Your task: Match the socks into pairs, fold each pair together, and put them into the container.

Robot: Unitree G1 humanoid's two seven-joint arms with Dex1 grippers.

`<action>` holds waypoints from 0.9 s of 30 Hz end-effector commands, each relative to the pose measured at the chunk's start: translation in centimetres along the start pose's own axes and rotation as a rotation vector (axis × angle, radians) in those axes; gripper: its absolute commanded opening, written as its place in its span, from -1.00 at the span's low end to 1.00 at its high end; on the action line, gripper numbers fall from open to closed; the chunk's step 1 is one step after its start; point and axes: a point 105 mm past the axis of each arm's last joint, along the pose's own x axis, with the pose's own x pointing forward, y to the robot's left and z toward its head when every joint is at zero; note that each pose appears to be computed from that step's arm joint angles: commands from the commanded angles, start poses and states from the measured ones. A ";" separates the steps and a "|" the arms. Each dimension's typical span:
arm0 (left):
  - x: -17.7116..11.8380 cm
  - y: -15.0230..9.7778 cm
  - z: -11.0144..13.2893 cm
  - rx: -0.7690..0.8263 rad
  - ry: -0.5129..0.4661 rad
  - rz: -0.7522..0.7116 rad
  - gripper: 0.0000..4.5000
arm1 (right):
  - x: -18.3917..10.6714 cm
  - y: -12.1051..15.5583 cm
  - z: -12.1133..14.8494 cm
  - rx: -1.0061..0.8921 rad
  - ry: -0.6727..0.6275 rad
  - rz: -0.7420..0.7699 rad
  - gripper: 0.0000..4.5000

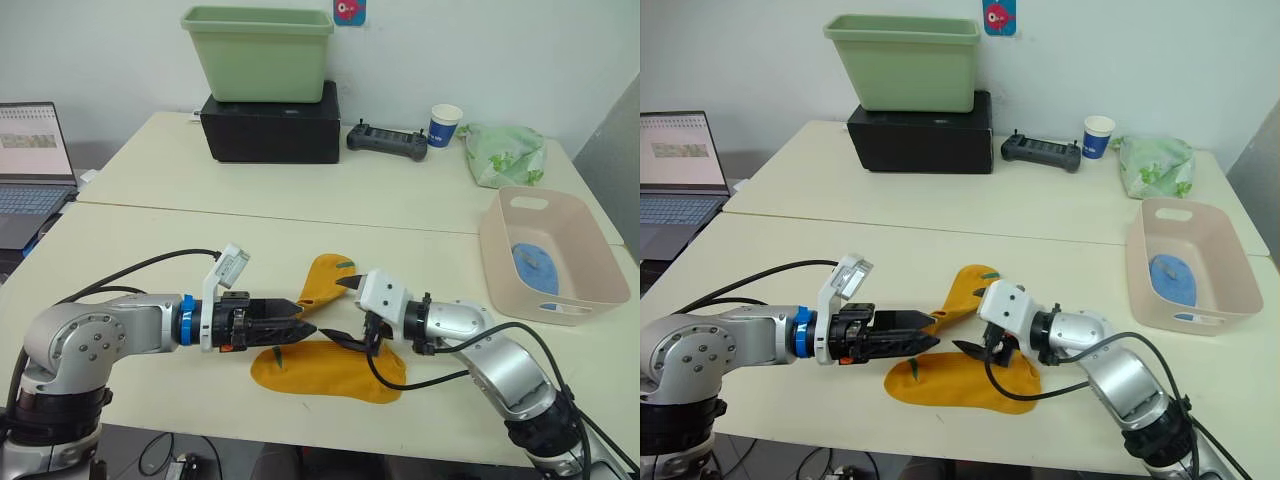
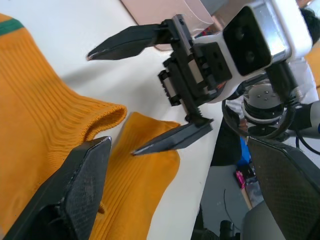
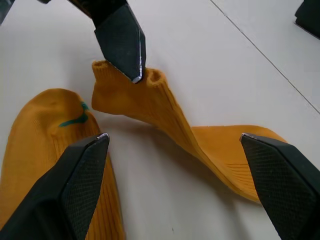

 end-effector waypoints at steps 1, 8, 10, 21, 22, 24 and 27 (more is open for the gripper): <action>0.1 -1.0 -0.1 0.031 0.017 -0.036 0.99 | 1.3 -0.7 0.2 -0.098 -0.002 -0.046 1.00; 0.4 -1.2 -0.9 0.039 0.040 -0.042 1.00 | 3.7 -1.0 0.2 -0.185 -0.003 -0.045 0.08; 0.4 -1.1 -1.0 0.039 0.043 -0.037 1.00 | 3.8 -1.2 0.4 -0.194 -0.009 -0.051 -0.24; 0.3 -1.6 -1.7 0.041 0.068 -0.041 1.00 | 4.0 -5.2 -1.1 -0.316 0.072 -0.195 -0.97; 0.4 -1.7 -1.7 0.041 0.071 -0.043 1.00 | 4.0 -5.6 -1.3 -0.330 0.080 -0.202 -0.97; 0.4 -1.8 -1.9 0.041 0.073 -0.044 1.00 | 3.9 -5.9 -1.7 -0.352 0.092 -0.201 -0.97; 0.2 -1.6 -1.7 0.046 0.064 -0.027 1.00 | 3.4 -5.9 -2.1 -0.358 0.095 -0.177 -0.97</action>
